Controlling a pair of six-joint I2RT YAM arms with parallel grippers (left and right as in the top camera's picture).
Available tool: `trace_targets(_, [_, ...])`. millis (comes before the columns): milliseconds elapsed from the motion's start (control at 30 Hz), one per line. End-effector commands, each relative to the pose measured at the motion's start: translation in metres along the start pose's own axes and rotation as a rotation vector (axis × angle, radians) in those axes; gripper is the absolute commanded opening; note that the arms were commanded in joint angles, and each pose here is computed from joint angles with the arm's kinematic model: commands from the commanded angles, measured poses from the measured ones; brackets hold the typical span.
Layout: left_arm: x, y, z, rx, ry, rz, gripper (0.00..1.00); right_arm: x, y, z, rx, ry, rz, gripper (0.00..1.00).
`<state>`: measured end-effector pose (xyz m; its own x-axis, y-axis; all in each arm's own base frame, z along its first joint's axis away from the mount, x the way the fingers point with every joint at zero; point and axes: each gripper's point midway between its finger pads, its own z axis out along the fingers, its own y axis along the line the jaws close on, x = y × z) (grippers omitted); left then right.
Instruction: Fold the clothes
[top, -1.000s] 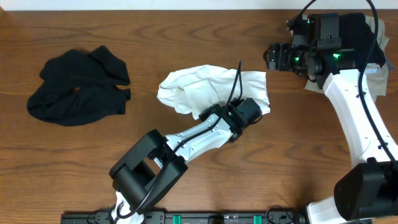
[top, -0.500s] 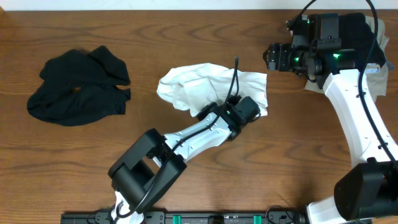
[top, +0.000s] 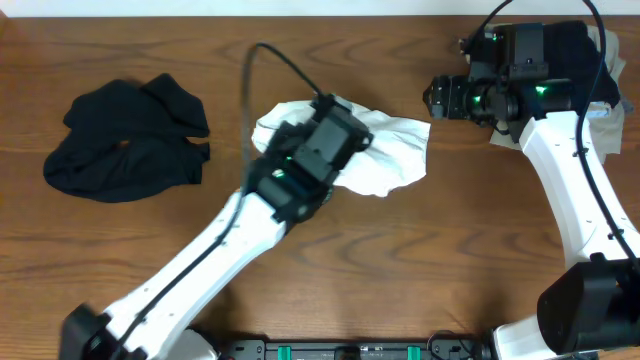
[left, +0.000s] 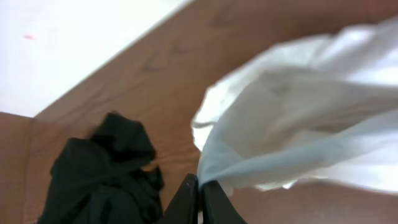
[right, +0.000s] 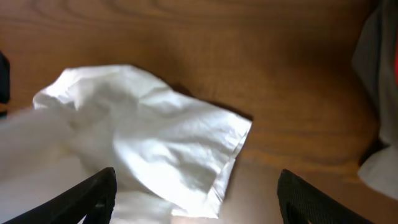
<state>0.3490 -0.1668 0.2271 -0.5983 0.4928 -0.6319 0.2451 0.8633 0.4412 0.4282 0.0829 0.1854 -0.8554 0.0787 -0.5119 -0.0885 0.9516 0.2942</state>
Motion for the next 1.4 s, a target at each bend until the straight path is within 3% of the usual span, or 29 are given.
trace_targets(0, [-0.01,0.032,-0.009,-0.055,-0.041,-0.091,0.06,0.006,0.009,0.0,-0.052,0.034,-0.007,0.8])
trace_targets(233, [-0.041,0.079,-0.003,-0.138,-0.166,-0.202,0.06,0.03,0.021,0.001,-0.1,0.129,-0.009,0.8])
trace_targets(433, [-0.11,0.126,-0.026,-0.217,-0.48,-0.396,0.06,0.042,0.048,0.004,-0.151,0.16,-0.124,0.81])
trace_targets(667, [-0.169,0.15,-0.079,-0.252,-0.806,-0.43,0.06,0.051,0.077,0.007,-0.191,0.171,-0.22,0.82])
trace_targets(1100, [-0.197,0.195,-0.156,-0.376,-1.144,-0.561,0.06,0.053,0.148,0.004,-0.394,0.116,-0.333,0.8])
trace_targets(1367, [-0.199,0.202,-0.167,-0.401,-1.172,-0.559,0.06,0.042,0.203,0.01,-0.388,-0.013,-0.336,0.76])
